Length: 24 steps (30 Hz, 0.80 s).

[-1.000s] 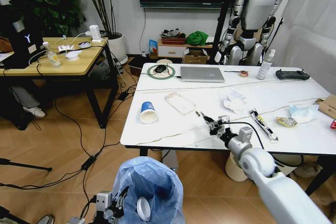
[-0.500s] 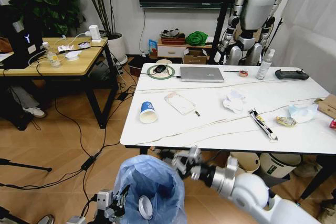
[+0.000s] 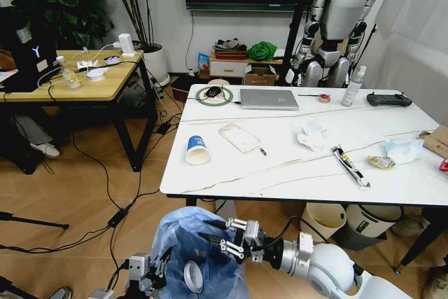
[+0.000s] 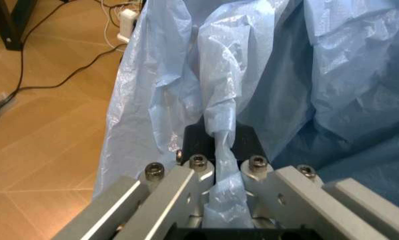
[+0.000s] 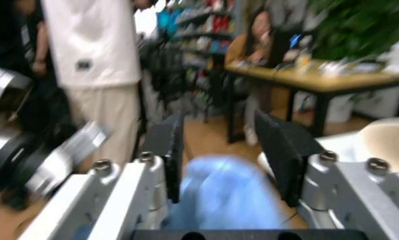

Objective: Pick up the trash bin and place the trash from the table into it.

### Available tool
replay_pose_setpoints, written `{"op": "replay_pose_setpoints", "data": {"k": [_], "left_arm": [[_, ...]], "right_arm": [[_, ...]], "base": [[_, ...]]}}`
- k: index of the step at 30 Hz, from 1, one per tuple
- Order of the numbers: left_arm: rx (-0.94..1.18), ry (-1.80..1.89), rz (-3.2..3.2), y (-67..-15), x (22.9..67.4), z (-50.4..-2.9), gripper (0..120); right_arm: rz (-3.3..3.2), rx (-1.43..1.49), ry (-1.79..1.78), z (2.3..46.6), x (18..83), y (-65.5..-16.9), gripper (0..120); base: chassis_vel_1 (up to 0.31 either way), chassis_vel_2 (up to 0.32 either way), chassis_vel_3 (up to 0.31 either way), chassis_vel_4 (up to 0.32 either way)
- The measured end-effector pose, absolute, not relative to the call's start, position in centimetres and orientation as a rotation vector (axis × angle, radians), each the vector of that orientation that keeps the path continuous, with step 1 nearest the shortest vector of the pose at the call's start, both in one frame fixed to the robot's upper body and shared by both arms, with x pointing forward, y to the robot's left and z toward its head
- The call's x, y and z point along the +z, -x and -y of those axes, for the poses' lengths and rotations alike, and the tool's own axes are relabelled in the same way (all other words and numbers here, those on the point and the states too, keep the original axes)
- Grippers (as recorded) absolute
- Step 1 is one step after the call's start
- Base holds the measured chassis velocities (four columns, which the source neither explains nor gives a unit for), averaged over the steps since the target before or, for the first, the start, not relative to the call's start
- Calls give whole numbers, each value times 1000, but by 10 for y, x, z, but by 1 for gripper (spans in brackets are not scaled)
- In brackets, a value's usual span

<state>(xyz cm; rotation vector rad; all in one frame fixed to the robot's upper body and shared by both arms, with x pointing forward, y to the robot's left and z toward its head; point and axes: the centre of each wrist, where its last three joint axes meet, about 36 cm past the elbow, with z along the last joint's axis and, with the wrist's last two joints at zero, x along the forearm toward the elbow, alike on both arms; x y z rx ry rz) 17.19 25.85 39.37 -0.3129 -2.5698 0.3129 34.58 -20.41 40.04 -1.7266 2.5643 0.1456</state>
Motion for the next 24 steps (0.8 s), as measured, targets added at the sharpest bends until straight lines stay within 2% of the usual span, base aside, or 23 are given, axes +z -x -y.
{"op": "replay_pose_setpoints", "data": {"k": [1,9,15,18,24], "left_arm": [[313,313,2570,-172,394,-259,0],[311,309,2571,-171,394,-259,0],[310,309,2578,-171,396,-259,0],[308,307,2580,-171,397,-259,0],[307,303,2586,-171,399,-260,0]], "right_arm": [[-2564,146,1727,204,400,-346,45],[-2946,193,1113,218,435,-436,76],[-3093,114,939,231,424,-470,95],[-3189,99,873,238,409,-484,100],[-3344,105,774,242,385,-502,100]], "base": [[0,0,0,0],[0,0,0,0],[0,0,0,0],[0,0,0,0],[0,0,0,0]]}}
